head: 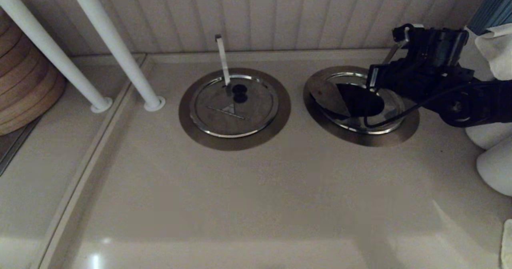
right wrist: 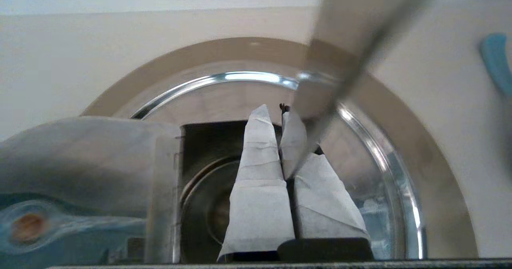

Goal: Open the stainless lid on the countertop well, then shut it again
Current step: Stir with a spoon

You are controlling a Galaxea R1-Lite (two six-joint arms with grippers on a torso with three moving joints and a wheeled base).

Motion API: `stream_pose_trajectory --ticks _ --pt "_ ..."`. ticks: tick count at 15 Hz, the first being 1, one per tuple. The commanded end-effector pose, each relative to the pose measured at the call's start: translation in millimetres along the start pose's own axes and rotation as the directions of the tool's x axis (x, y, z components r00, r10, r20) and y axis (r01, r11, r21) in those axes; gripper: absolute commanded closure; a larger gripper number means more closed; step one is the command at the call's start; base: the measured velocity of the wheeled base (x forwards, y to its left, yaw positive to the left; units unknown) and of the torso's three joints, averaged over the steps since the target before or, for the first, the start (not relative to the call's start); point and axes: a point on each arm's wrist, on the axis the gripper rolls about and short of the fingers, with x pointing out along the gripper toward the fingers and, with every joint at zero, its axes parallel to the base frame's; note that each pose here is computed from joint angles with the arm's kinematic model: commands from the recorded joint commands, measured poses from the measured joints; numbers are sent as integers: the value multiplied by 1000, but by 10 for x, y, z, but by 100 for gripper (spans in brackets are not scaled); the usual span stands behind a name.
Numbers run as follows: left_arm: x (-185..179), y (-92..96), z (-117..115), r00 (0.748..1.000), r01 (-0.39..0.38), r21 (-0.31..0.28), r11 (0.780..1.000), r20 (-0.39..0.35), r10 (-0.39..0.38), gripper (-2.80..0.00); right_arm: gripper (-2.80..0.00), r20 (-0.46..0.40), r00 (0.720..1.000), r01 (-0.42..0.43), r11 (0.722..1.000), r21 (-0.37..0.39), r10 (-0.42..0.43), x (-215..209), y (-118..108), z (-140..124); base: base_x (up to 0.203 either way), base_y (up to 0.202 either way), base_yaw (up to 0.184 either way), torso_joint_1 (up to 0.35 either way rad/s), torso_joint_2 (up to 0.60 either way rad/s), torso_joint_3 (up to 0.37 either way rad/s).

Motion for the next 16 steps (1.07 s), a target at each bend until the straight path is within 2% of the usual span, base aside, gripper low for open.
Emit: stream_pose_trajectory --ticks 1,6,7,9,12,14,16 --pt "1 0 1 1000 0 -1 1000 -1 0 0 0 10 1000 -24 1000 10 24 -105 48 89 0 0 0 0 0 0" --pt "0 0 0 1000 0 -1 1000 0 0 0 0 -38 995 -90 996 4 90 -321 16 196 0 0 0 0 0 0" --pt "0 0 0 1000 1 -1 1000 1 -1 0 0 -48 995 -83 997 -8 83 -309 -9 173 0 0 0 0 0 0" --pt "1 0 1 1000 1 -1 1000 -1 -1 0 0 -113 991 -78 993 -85 68 -305 -60 86 0 0 0 0 0 0" --pt "0 0 0 1000 0 -1 1000 0 0 0 0 -147 988 -65 991 -114 48 -235 -75 -16 0 0 0 0 0 0" --pt "0 0 0 1000 0 -1 1000 1 0 0 0 -151 989 -26 987 -157 2 -168 -102 -76 0 0 0 0 0 0" --pt "0 0 0 1000 -1 -1 1000 1 1 0 0 -112 994 -15 990 -143 -1 -145 -100 -41 0 0 0 0 0 0"
